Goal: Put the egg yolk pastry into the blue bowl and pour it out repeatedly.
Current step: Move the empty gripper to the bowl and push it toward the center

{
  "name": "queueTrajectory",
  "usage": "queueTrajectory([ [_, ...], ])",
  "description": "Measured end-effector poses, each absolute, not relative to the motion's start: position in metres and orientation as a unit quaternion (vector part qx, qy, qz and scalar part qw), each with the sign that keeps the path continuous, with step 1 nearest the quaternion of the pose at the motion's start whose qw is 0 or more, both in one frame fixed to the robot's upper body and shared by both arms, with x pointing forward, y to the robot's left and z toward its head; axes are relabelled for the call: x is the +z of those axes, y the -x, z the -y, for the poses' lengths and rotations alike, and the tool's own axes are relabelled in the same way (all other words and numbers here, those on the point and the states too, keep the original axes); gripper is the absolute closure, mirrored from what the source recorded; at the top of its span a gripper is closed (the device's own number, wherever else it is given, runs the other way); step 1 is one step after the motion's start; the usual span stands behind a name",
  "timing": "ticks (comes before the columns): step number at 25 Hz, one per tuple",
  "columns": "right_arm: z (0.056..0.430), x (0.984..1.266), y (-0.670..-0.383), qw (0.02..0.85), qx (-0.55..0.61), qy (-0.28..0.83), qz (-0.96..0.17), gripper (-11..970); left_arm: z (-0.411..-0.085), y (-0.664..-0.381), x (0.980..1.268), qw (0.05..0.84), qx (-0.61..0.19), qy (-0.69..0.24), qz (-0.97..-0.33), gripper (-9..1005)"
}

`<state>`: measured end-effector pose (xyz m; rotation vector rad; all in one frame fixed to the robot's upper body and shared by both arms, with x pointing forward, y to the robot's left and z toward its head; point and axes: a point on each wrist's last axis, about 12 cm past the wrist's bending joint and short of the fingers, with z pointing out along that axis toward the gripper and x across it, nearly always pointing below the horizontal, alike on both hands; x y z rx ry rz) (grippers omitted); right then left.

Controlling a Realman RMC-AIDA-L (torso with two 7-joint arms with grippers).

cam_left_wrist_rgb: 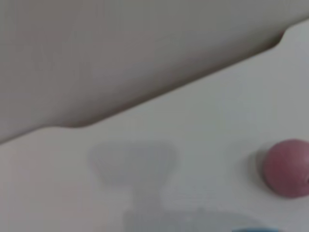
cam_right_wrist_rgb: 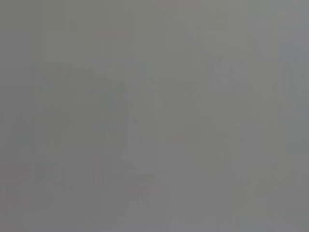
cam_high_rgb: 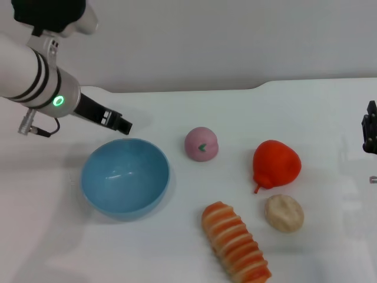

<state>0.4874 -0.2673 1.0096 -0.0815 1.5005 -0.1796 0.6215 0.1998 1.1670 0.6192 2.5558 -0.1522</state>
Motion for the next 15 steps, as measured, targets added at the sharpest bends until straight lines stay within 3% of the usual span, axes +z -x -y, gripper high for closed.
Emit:
queueTrajectory([
  [15,0.273,1.009,-0.487,0.726,-0.092,0.041,-0.680,534,-0.215,-0.619,1.151,0.204,-0.015,-0.248,-0.947,343],
])
